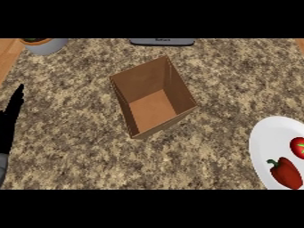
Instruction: Pick the tomato from the plate and place it in the cardboard box
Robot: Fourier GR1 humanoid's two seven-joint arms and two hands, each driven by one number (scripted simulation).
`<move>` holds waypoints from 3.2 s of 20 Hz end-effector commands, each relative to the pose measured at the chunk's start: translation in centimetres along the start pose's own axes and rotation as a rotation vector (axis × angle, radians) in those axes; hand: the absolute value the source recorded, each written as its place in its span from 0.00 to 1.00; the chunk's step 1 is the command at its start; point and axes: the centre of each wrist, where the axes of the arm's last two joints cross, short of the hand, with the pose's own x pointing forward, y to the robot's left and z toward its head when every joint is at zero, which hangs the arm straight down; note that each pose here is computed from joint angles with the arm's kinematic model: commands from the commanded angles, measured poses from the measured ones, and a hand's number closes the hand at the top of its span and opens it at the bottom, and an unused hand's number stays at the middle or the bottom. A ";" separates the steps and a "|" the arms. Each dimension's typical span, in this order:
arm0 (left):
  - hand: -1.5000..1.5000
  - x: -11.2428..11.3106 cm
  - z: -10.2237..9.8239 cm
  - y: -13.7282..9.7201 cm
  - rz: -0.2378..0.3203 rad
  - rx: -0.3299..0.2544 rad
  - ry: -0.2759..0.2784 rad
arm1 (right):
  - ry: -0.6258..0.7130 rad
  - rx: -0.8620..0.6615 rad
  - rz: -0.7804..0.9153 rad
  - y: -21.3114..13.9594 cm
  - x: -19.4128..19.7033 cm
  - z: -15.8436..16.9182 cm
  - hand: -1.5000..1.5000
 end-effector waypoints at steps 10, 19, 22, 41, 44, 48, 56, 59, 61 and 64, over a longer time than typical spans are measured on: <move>0.50 -0.9 0.1 1.5 0.008 0.008 0.023 | 0.038 0.131 0.073 1.0 0.4 -4.9 0.00; 0.50 -1.0 0.7 0.5 0.005 0.017 0.033 | 0.017 0.147 0.049 1.5 0.9 -5.7 0.00; 0.50 -1.3 0.7 0.6 0.006 0.013 0.002 | -0.031 0.153 0.037 2.0 2.1 -8.4 0.00; 0.50 -2.8 0.7 -0.3 -0.002 0.002 0.018 | 0.086 0.244 0.108 7.3 4.3 -8.7 0.00; 0.50 -0.8 0.4 0.2 0.001 0.019 0.013 | 0.100 0.184 0.083 6.0 3.4 -9.3 1.00; 0.50 -1.7 0.2 -0.5 0.005 0.028 0.007 | 0.036 0.017 0.195 6.0 4.7 -10.3 1.00; 0.50 -1.4 0.2 1.2 0.011 0.032 0.031 | 0.088 -0.168 0.238 6.9 6.1 -10.7 1.00; 0.50 -2.6 0.6 1.1 0.010 0.047 0.063 | 0.209 -0.234 0.175 11.6 8.6 -12.6 1.00; 0.50 -2.5 1.2 2.0 -0.009 0.064 0.071 | 0.283 -0.238 0.130 15.8 9.6 -12.7 1.00; 0.50 -2.3 0.8 2.8 -0.009 0.068 0.083 | 0.330 -0.394 0.222 11.6 11.8 -13.2 1.00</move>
